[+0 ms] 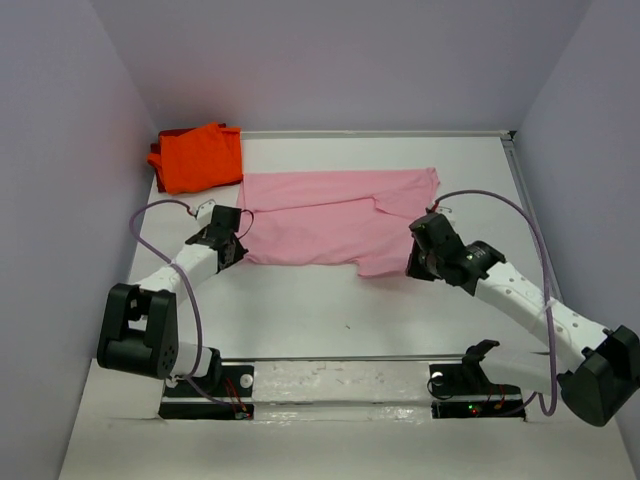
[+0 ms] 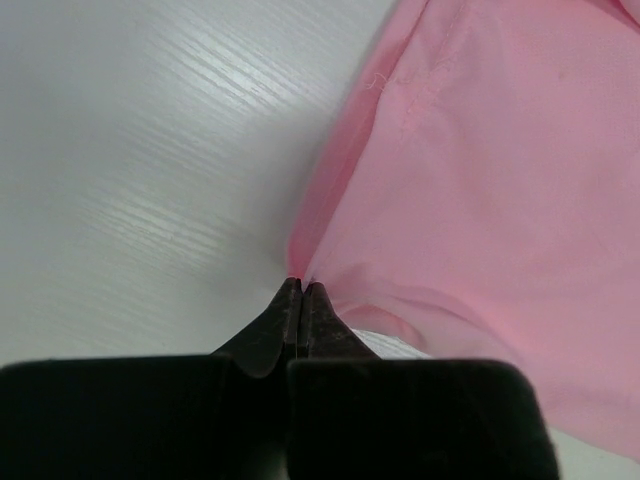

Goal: Fold and stack the t-shirts
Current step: Grap the side of the flattened tshirt closest away from the robot with both arms

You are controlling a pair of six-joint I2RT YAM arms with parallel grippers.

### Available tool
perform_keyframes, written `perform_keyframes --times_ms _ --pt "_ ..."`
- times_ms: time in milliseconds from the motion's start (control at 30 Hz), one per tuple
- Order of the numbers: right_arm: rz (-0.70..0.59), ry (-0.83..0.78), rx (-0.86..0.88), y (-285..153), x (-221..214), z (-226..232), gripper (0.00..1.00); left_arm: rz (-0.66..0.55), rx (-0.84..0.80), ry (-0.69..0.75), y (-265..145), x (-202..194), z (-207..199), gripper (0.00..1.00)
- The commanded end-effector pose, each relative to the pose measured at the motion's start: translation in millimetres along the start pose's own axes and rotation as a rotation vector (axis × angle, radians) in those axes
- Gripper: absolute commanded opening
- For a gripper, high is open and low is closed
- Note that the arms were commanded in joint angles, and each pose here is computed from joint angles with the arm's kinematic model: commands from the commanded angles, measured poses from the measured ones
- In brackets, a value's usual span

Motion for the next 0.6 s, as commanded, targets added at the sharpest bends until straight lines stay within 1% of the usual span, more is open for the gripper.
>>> perform_keyframes --times_ms 0,100,233,400,567 --pt "-0.123 -0.028 -0.104 -14.6 36.5 -7.9 0.0 -0.029 -0.019 0.01 -12.1 13.1 -4.7 0.0" --pt "-0.162 -0.043 -0.175 -14.1 51.0 -12.9 0.0 -0.046 -0.016 0.013 -15.2 22.5 -5.2 0.0" --pt "-0.205 -0.047 -0.223 -12.3 72.8 -7.0 0.0 -0.065 -0.016 0.013 -18.4 34.8 -4.9 0.0" --pt "-0.234 -0.073 -0.322 4.9 85.5 -9.5 0.0 -0.093 -0.019 0.012 -22.9 55.2 -6.5 0.0" --pt "-0.259 -0.056 -0.367 17.2 98.1 -14.5 0.0 -0.119 -0.029 0.016 -25.2 70.1 -10.3 0.0"
Point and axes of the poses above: each gripper's point midway between its finger pads, its own y axis out along the fingers, its own z axis along the line the jaws close on, x = y × z, the point moved 1 cm from there along -y, back along the fingers
